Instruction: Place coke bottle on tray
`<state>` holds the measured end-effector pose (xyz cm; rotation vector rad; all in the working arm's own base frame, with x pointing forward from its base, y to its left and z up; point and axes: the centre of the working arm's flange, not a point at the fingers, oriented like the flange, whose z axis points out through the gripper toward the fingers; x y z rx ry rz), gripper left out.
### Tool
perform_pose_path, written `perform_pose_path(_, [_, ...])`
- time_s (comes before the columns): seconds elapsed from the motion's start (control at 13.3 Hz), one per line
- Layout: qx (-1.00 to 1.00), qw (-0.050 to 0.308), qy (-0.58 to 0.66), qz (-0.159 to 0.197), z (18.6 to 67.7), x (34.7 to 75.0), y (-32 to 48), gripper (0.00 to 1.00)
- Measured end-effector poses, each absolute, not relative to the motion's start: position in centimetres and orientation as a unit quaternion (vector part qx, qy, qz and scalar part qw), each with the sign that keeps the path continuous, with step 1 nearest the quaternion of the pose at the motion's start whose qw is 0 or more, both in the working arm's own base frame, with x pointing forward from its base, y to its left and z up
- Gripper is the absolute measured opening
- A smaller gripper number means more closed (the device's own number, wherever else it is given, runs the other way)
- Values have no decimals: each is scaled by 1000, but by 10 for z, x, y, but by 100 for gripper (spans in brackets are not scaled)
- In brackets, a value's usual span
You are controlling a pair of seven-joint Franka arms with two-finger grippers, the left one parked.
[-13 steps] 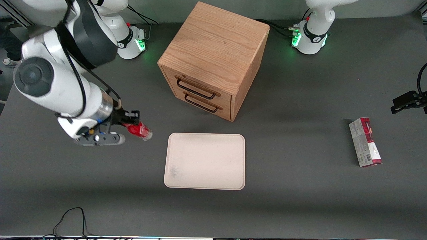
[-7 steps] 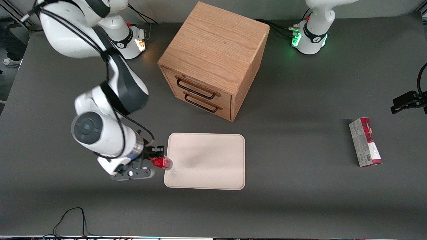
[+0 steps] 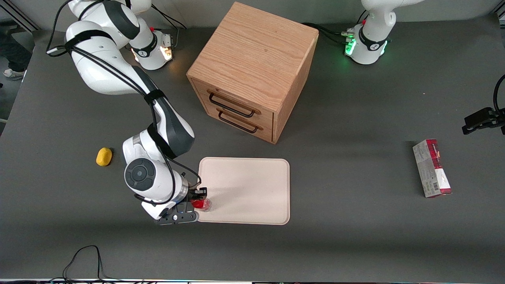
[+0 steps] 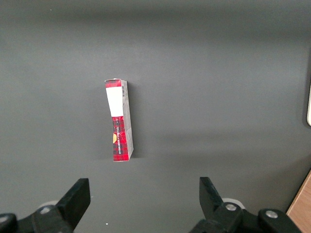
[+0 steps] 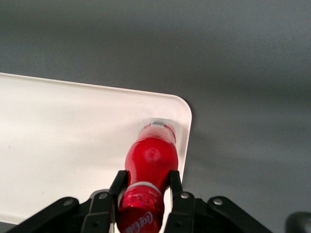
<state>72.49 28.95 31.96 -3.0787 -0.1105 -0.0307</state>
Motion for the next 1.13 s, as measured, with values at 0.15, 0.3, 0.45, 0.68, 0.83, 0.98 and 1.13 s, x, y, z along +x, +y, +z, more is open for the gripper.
perform_pose_path(0.15, [-999,30,-36,-8,314,725,290,40])
perform_pose_path(0.3, [-999,31,-36,-10,310,725,290,40])
perform_pose_path(0.45, [-999,32,-36,-12,310,725,290,44])
perform_pose_path(0.68, [-998,37,-34,-24,318,728,289,77])
perform_pose_path(0.83, [-998,38,-32,-34,334,730,286,99])
perform_pose_path(0.98, [-999,28,-27,-31,372,725,274,100])
perform_pose_path(1.13, [-999,25,-15,-24,421,713,254,100])
